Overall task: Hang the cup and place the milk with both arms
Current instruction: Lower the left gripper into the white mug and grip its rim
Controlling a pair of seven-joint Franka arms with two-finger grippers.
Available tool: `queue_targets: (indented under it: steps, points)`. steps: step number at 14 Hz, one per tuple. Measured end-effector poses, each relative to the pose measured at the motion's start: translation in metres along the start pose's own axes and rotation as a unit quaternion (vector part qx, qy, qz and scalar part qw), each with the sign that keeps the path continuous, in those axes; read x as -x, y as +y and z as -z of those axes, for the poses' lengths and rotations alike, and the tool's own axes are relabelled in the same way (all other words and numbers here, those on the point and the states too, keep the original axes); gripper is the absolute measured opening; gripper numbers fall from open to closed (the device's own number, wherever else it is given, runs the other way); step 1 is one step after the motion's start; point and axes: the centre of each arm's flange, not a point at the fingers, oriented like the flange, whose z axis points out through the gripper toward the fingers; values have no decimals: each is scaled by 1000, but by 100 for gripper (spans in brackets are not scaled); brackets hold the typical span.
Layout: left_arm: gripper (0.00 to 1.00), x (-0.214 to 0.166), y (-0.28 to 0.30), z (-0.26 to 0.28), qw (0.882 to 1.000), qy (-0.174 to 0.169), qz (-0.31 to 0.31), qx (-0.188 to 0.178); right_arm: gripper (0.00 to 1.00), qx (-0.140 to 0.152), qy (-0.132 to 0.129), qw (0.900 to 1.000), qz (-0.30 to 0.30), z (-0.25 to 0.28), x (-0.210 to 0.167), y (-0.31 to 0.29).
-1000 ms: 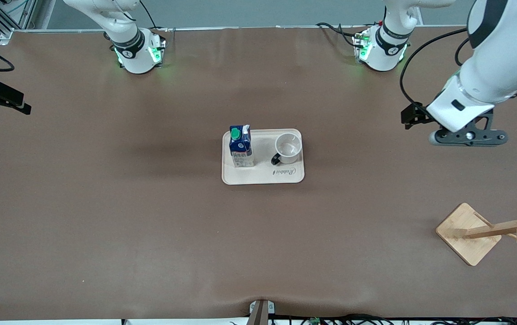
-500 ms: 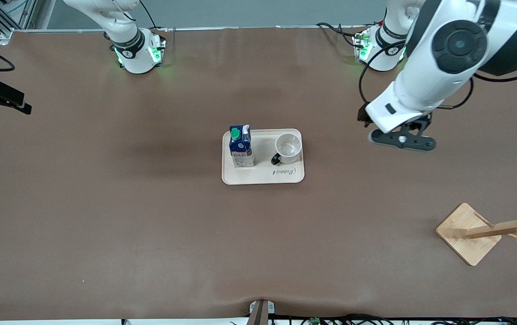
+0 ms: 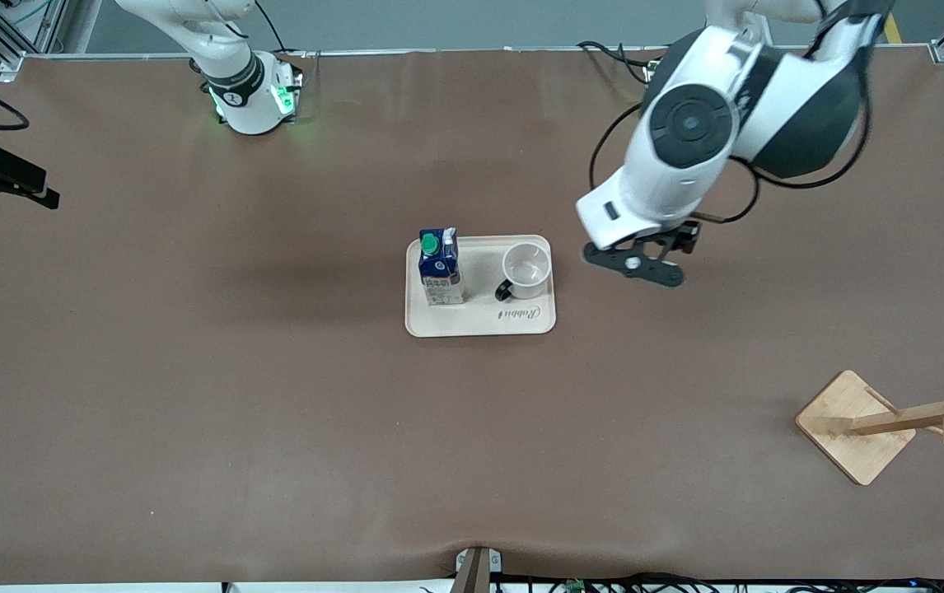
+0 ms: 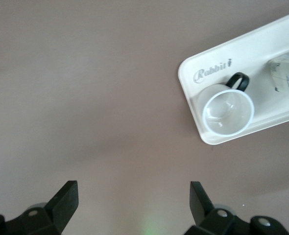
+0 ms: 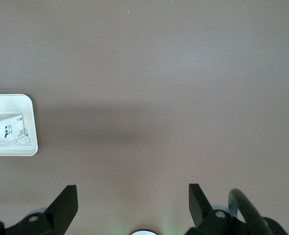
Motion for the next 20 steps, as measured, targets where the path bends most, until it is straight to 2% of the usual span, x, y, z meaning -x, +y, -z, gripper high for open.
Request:
queue_targets:
  steps: [3,8,11,13,16,17,18,20]
  points:
    - [100,-17,35,-50,1000,6,-25,3,100,-4,0,1000,1,-1,-1,-1]
    - [100,-18,57,-122,998,37,-45,15,100,-10,-5,1000,2,-6,-5,-2]
    - [100,-10,74,-154,997,35,-66,19,100,-10,-7,1000,3,-9,-6,-2]
    - [95,-10,83,-170,995,35,-87,23,100,-11,-11,1000,7,-12,-7,-4]
    - [87,-18,85,-186,991,45,-126,27,100,-13,-29,999,12,-27,-16,-5]
    - [87,-20,86,-191,990,47,-133,29,100,-14,-40,999,10,-37,-20,-2]
    - [80,-22,86,-195,989,48,-137,29,100,-16,-52,999,8,-48,-25,1]
    - [77,-25,88,-204,988,52,-140,32,100,-19,-73,997,2,-64,-32,8]
